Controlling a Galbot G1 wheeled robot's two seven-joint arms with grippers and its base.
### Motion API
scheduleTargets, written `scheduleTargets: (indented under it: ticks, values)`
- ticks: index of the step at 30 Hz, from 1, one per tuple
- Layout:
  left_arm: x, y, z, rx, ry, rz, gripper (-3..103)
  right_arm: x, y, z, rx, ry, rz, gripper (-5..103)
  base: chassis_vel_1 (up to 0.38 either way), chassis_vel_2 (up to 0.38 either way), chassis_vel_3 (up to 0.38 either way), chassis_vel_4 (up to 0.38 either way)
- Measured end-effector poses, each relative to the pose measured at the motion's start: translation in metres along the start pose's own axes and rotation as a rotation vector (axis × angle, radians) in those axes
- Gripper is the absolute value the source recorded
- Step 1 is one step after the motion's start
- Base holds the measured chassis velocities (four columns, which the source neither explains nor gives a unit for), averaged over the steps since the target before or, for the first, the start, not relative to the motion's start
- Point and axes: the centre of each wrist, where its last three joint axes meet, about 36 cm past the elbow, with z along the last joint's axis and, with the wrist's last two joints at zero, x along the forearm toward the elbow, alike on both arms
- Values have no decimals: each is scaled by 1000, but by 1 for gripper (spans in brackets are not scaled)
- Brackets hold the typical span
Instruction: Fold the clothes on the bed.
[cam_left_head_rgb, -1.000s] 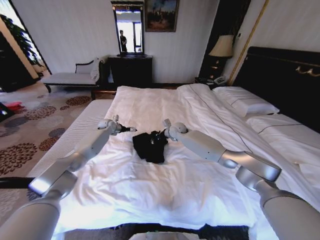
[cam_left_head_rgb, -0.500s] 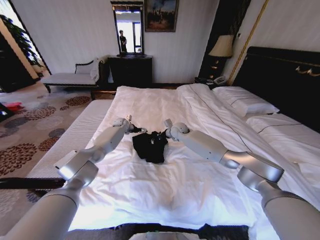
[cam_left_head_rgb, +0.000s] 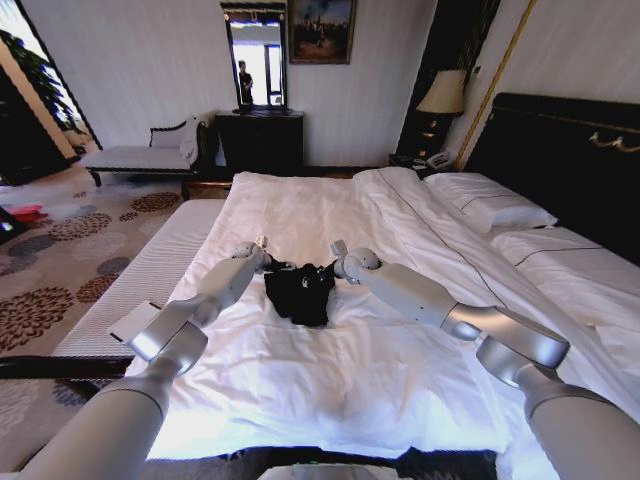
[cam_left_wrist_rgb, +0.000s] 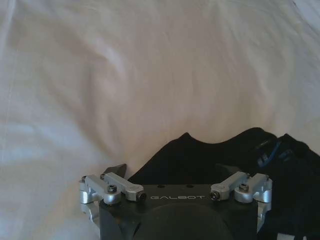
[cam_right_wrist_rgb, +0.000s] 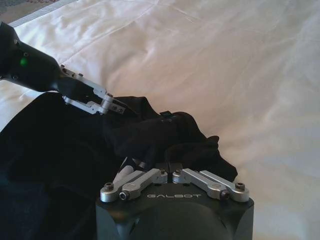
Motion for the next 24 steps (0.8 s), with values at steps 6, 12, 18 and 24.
scheduleTargets:
  ticks: [6, 12, 18, 24]
  values:
    - [-9, -7, 7, -9, 12, 10, 85, 0, 1, 0, 0, 0, -1, 0, 0, 0, 0, 0]
    - [-10, -5, 11, -12, 18, 5, 58, 5, -7, 5, -2, 4, 14, 0, 0, 0, 0, 0]
    - [-5, 4, 11, -14, 14, -8, 42, 4, -10, 11, -4, 13, 19, 0, 0, 0, 0, 0]
    - [4, 16, 12, -19, 1, -25, 20, 4, -9, 14, -2, 16, 22, 0, 0, 0, 0, 0]
